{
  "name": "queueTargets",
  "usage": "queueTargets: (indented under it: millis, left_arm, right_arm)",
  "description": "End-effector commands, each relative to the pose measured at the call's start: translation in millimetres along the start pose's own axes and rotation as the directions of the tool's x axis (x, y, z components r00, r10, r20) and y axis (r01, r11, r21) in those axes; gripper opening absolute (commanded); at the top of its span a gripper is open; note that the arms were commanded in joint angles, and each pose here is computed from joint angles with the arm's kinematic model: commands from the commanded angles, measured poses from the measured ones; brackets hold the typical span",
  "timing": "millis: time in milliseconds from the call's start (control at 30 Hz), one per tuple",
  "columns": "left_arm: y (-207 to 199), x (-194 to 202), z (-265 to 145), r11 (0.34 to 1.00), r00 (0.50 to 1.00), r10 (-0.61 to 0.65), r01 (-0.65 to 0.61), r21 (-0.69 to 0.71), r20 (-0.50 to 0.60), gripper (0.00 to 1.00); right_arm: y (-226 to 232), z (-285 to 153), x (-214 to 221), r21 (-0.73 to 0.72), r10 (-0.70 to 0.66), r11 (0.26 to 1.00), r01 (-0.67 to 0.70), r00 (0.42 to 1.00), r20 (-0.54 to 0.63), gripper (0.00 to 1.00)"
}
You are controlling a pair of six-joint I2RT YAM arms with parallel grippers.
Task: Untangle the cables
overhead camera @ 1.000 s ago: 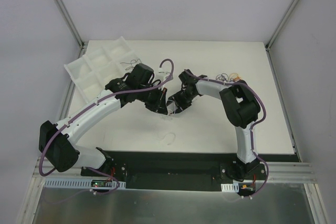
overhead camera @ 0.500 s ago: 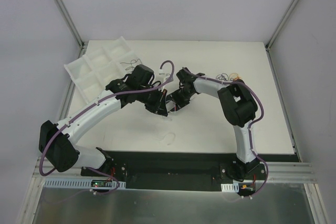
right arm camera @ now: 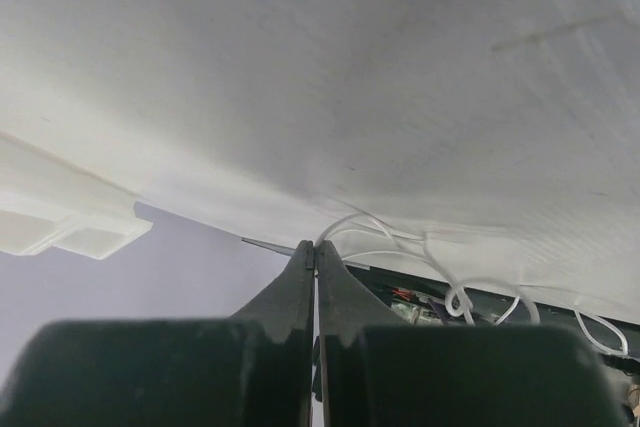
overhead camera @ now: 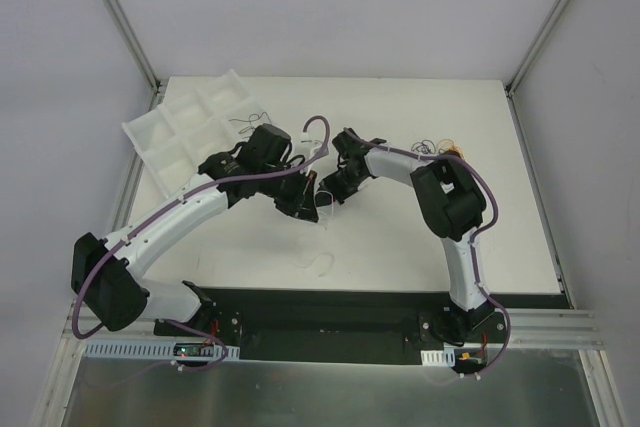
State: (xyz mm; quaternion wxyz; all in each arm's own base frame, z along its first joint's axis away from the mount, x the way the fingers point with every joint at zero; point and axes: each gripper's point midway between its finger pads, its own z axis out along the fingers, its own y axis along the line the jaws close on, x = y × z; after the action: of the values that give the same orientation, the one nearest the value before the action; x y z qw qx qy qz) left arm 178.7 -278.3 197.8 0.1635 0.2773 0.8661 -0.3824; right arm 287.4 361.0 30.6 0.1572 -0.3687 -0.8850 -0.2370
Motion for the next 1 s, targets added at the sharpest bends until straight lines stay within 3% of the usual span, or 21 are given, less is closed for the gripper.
queueTargets:
  millis: [0,167,267,367,533,633,833,967]
  left_arm:
    - [-9,-3,-27,0.998,0.994,0.052,-0.049,-0.030,0.097,0.00]
    - [15,-9,-77,0.960,0.942,0.117,-0.026,-0.280,0.315,0.00]
    - [39,-6,-119,0.892,0.871,0.168,0.065,-0.448,0.462,0.00]
    - [54,6,-154,0.835,0.807,0.198,0.159,-0.527,0.557,0.00]
    - [64,24,-196,0.762,0.750,0.241,0.247,-0.599,0.616,0.00]
    - [67,27,-221,0.711,0.726,0.281,0.282,-0.645,0.627,0.00]
    - [68,28,-225,0.686,0.753,0.302,0.254,-0.681,0.585,0.00]
    - [74,35,-236,0.648,0.742,0.290,0.312,-0.695,0.604,0.00]
  right_arm:
    - [-13,1,-4,0.063,0.136,0.989,-0.135,0.991,0.001,0.00]
    - [-2,-42,-59,-0.040,0.062,0.998,-0.056,0.986,0.157,0.00]
    - [-1,-72,-91,-0.148,0.122,0.985,-0.091,0.969,0.214,0.00]
    - [-6,-103,-118,-0.228,0.195,0.963,-0.143,0.954,0.228,0.00]
    - [-26,-142,-158,-0.287,0.258,0.942,-0.175,0.924,0.282,0.00]
    - [-36,-163,-176,-0.284,0.226,0.951,-0.124,0.903,0.365,0.00]
    - [-46,-201,-199,-0.138,0.039,0.989,0.047,0.828,0.560,0.00]
    - [-57,-235,-213,0.001,-0.095,0.992,0.129,0.726,0.681,0.00]
